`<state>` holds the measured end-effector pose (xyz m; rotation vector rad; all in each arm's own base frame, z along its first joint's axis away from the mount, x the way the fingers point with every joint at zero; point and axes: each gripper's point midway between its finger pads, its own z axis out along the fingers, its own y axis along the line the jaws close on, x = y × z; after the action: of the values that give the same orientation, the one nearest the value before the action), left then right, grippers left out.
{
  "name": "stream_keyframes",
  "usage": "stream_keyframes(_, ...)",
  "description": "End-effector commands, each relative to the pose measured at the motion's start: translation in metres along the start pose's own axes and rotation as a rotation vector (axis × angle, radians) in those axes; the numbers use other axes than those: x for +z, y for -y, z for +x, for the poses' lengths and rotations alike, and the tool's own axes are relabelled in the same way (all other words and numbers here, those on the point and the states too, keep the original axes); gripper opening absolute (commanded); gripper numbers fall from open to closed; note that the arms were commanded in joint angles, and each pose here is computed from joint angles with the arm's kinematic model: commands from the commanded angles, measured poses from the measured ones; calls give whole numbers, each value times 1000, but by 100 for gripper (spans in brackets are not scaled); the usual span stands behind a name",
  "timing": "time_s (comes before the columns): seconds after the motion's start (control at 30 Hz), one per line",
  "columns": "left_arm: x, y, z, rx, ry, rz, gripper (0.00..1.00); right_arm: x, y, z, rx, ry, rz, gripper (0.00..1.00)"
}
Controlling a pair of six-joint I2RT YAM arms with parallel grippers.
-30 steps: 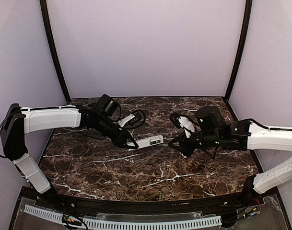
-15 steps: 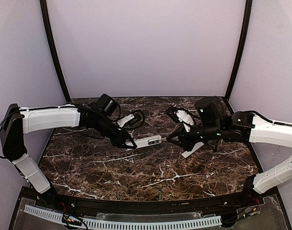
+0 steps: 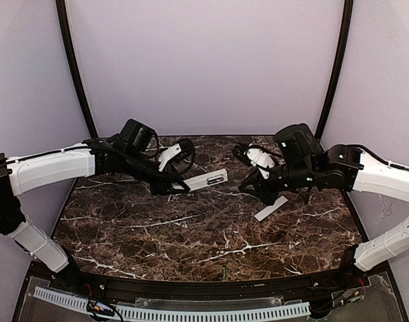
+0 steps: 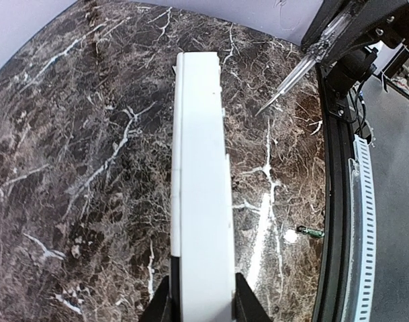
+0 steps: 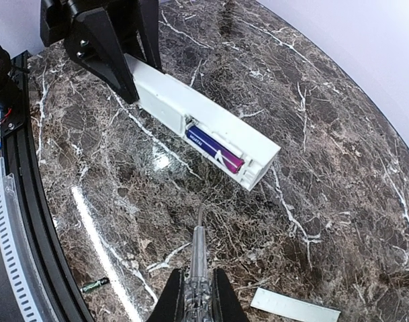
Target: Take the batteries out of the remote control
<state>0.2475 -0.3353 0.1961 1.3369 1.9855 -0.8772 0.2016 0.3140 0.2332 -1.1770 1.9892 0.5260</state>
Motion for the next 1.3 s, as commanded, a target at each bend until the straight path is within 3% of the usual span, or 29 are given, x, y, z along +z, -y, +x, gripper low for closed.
stream_keyframes(0.0,-11,4,-13,245,49,-30,0,-8,5,-9,-80,-3,19,0)
stream_keyframes(0.2,-6,-3,-18,353,62,-57,0,-17,-11,-19,-167,22,-53,0)
stream_keyframes(0.6,12,-23,-12,238,53,-104,0,-5,-4,-22,-229,-30,24,0)
stream_keyframes(1.27,11,-13,-15,155,32,-40,0,10,27,-36,-302,-77,224,0)
